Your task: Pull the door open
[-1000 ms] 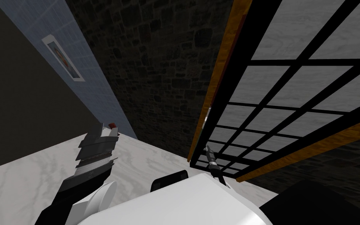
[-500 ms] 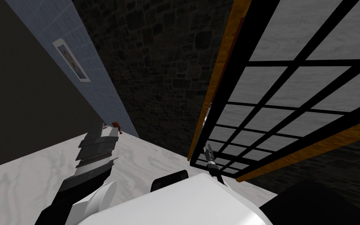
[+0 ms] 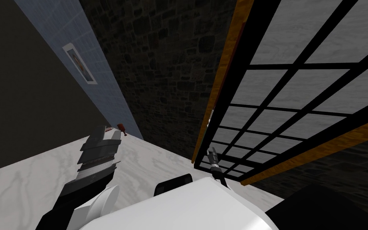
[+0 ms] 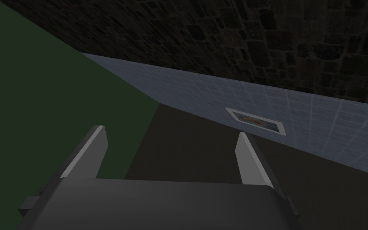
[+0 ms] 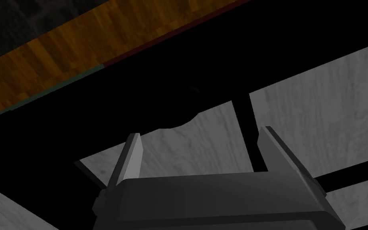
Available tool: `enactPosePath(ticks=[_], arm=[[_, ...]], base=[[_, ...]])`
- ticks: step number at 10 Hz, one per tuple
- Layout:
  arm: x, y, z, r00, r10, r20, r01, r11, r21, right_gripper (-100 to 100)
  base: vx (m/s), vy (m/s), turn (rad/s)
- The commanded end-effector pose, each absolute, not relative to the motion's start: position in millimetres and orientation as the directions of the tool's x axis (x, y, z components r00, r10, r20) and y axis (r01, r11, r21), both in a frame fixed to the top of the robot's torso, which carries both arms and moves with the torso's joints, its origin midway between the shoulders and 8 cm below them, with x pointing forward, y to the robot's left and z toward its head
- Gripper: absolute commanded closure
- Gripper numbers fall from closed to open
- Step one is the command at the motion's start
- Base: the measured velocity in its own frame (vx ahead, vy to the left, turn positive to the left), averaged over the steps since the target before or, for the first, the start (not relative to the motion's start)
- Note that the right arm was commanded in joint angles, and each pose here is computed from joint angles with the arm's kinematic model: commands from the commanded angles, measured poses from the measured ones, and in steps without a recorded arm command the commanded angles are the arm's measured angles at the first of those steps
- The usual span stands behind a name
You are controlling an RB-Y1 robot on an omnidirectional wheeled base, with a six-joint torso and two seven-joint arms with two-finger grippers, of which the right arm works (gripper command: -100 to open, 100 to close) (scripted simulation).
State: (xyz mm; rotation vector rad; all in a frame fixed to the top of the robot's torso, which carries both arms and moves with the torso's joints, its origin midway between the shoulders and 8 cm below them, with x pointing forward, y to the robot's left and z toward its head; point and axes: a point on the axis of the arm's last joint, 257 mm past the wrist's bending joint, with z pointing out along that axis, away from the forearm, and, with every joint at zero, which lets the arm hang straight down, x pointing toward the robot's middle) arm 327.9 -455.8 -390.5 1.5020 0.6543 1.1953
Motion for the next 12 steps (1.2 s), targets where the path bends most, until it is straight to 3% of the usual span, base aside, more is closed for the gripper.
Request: enactPosePath(ticks=[1,12], arm=[[330,-452,-390,0.341,0.845,0.413,-0.214,-0.358,0.909,-100],[341,-436,-392,0.261,0.634,0.728,-0.345,-0.643,0.684,-100]], base=[[-0.069,-0.014,0.051],[-0.055,-0.006,0.03]])
